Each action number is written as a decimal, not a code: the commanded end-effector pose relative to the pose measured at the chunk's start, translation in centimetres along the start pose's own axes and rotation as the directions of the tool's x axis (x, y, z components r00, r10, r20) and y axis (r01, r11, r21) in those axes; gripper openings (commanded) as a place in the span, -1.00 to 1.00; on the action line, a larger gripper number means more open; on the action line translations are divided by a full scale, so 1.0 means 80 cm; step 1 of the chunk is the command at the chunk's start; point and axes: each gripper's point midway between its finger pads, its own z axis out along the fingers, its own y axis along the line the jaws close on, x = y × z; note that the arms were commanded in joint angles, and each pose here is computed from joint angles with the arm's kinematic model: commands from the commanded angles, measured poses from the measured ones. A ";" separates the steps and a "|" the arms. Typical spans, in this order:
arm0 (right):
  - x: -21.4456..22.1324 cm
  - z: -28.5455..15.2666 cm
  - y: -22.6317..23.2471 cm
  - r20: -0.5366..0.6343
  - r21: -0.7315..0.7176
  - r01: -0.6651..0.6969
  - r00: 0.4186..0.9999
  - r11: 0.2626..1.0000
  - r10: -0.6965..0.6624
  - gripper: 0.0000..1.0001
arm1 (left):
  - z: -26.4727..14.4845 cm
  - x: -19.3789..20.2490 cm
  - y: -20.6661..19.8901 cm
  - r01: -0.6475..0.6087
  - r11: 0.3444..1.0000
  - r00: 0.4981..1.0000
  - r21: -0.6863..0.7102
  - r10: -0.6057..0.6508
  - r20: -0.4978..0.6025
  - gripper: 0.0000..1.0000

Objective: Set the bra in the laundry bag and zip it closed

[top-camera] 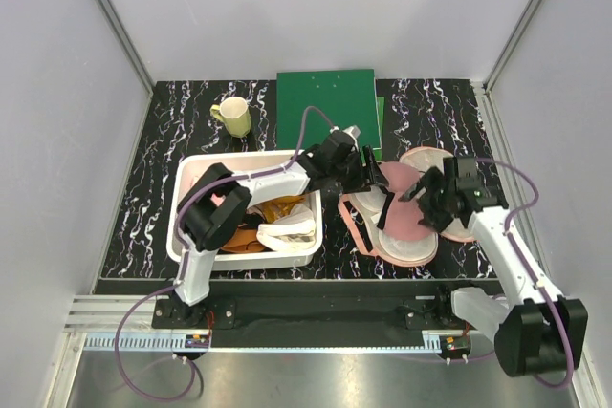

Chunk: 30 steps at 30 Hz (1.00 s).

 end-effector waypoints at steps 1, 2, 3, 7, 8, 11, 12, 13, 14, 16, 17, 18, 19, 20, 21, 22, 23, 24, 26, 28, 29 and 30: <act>0.031 -0.004 -0.023 -0.026 0.026 -0.248 0.968 0.969 0.248 0.64 | 0.015 -0.022 -0.021 0.083 0.997 0.995 0.006 -0.083 0.064 0.32; 0.038 0.000 -0.034 -0.025 0.046 -0.266 0.963 0.963 0.267 0.63 | 0.018 -0.026 -0.018 0.085 0.996 0.993 -0.004 -0.084 0.081 0.31; 0.037 -0.002 -0.038 -0.001 0.038 -0.286 0.958 0.957 0.286 0.59 | 0.021 -0.027 -0.017 0.085 0.996 0.993 -0.009 -0.084 0.087 0.30; 0.042 0.007 -0.058 0.033 0.076 -0.355 0.935 0.932 0.353 0.55 | 0.041 -0.027 -0.005 0.095 0.995 0.992 -0.023 -0.093 0.089 0.26; 0.044 0.011 -0.065 0.037 0.096 -0.359 0.933 0.928 0.357 0.54 | 0.044 -0.027 -0.006 0.100 0.995 0.991 -0.020 -0.098 0.087 0.25; 0.040 0.023 -0.077 0.073 0.140 -0.387 0.922 0.911 0.381 0.47 | 0.054 -0.028 -0.003 0.100 0.995 0.991 -0.014 -0.098 0.092 0.15; 0.039 0.028 -0.078 0.074 0.151 -0.388 0.922 0.909 0.381 0.46 | 0.058 -0.029 -0.002 0.098 0.995 0.991 -0.009 -0.097 0.093 0.14; 0.034 0.032 -0.081 0.097 0.158 -0.382 0.924 0.911 0.371 0.43 | 0.061 -0.028 0.000 0.097 0.995 0.991 -0.012 -0.095 0.095 0.11; 0.032 0.035 -0.081 0.101 0.158 -0.379 0.925 0.912 0.367 0.42 | 0.062 -0.028 0.000 0.095 0.995 0.991 -0.011 -0.093 0.094 0.10; 0.032 0.041 -0.087 0.104 0.184 -0.369 0.929 0.911 0.356 0.39 | 0.067 -0.025 0.005 0.096 0.995 0.992 -0.017 -0.094 0.084 0.08; 0.033 0.042 -0.087 0.096 0.189 -0.364 0.931 0.912 0.351 0.39 | 0.068 -0.023 0.007 0.098 0.995 0.992 -0.023 -0.096 0.080 0.08; 0.035 0.044 -0.090 0.090 0.200 -0.362 0.932 0.911 0.351 0.37 | 0.067 -0.021 0.008 0.098 0.995 0.992 -0.027 -0.096 0.077 0.08; 0.039 0.046 -0.093 0.084 0.208 -0.368 0.930 0.906 0.358 0.36 | 0.068 -0.023 0.010 0.097 0.995 0.992 -0.031 -0.094 0.085 0.07; 0.040 0.047 -0.092 0.081 0.202 -0.373 0.928 0.906 0.364 0.36 | 0.069 -0.023 0.013 0.099 0.994 0.992 -0.041 -0.095 0.087 0.05; 0.041 0.048 -0.092 0.079 0.198 -0.379 0.925 0.904 0.371 0.35 | 0.069 -0.023 0.014 0.101 0.994 0.991 -0.044 -0.097 0.087 0.04; 0.044 0.049 -0.094 0.076 0.201 -0.383 0.924 0.901 0.376 0.35 | 0.069 -0.022 0.015 0.102 0.993 0.992 -0.051 -0.097 0.085 0.03; 0.043 0.049 -0.094 0.080 0.198 -0.383 0.924 0.902 0.375 0.34 | 0.067 -0.021 0.016 0.103 0.993 0.992 -0.060 -0.098 0.080 0.03; 0.042 0.048 -0.094 0.082 0.198 -0.381 0.925 0.903 0.372 0.34 | 0.066 -0.019 0.015 0.098 0.993 0.992 -0.062 -0.093 0.081 0.04; 0.040 0.049 -0.098 0.097 0.204 -0.379 0.925 0.903 0.367 0.34 | 0.064 -0.018 0.017 0.093 0.993 0.993 -0.071 -0.087 0.086 0.05; 0.043 0.052 -0.102 0.098 0.213 -0.390 0.921 0.896 0.378 0.32 | 0.065 -0.019 0.018 0.088 0.994 0.993 -0.071 -0.082 0.091 0.05; 0.044 0.055 -0.102 0.094 0.213 -0.394 0.919 0.894 0.383 0.31 | 0.068 -0.017 0.023 0.094 0.992 0.993 -0.078 -0.088 0.085 0.05; 0.047 0.058 -0.104 0.089 0.217 -0.398 0.917 0.891 0.388 0.30 | 0.070 -0.016 0.023 0.106 0.992 0.992 -0.074 -0.100 0.077 0.05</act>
